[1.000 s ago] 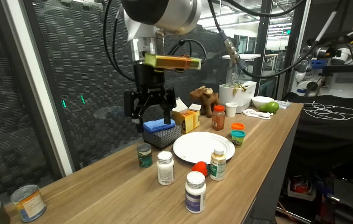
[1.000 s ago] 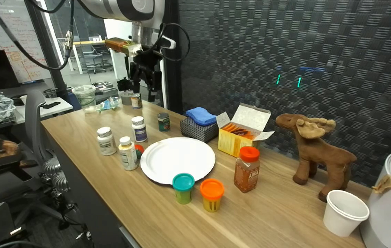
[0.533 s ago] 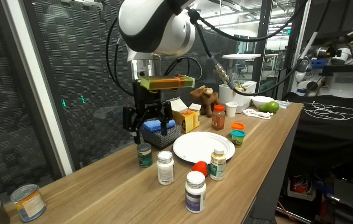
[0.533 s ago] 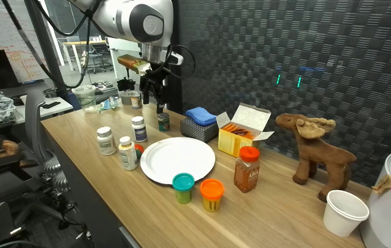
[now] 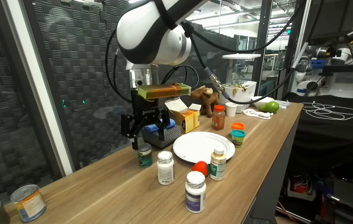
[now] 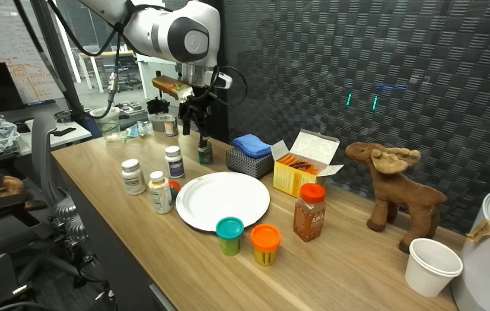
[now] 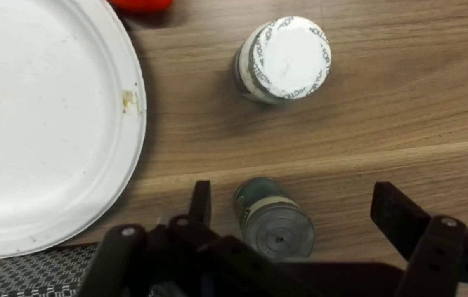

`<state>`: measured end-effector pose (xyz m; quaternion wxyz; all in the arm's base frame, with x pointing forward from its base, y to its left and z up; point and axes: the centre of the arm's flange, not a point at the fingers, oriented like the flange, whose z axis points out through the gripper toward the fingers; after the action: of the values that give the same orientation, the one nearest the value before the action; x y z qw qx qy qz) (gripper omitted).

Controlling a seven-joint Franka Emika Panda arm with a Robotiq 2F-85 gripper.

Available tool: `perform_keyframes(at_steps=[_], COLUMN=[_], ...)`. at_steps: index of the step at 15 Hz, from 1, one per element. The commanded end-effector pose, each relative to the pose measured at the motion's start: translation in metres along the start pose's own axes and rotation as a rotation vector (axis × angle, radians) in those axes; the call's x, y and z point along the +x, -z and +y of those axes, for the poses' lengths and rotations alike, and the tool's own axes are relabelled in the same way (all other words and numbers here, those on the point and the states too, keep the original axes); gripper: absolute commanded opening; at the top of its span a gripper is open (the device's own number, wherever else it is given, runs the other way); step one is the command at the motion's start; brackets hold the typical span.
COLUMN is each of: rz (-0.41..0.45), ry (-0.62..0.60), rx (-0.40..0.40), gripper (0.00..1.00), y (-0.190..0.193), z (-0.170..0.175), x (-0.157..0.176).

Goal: Put the bottles on the tray

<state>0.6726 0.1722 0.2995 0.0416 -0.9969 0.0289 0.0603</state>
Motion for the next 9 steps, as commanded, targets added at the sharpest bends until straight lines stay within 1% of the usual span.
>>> perform_keyframes(at_steps=[1, 9], rz=[0.006, 0.019], ry=[-0.002, -0.017], rx=[0.001, -0.015], gripper=[1.0, 1.0], y=[-0.005, -0.019], z=[-0.006, -0.005], x=[0.02, 0.034])
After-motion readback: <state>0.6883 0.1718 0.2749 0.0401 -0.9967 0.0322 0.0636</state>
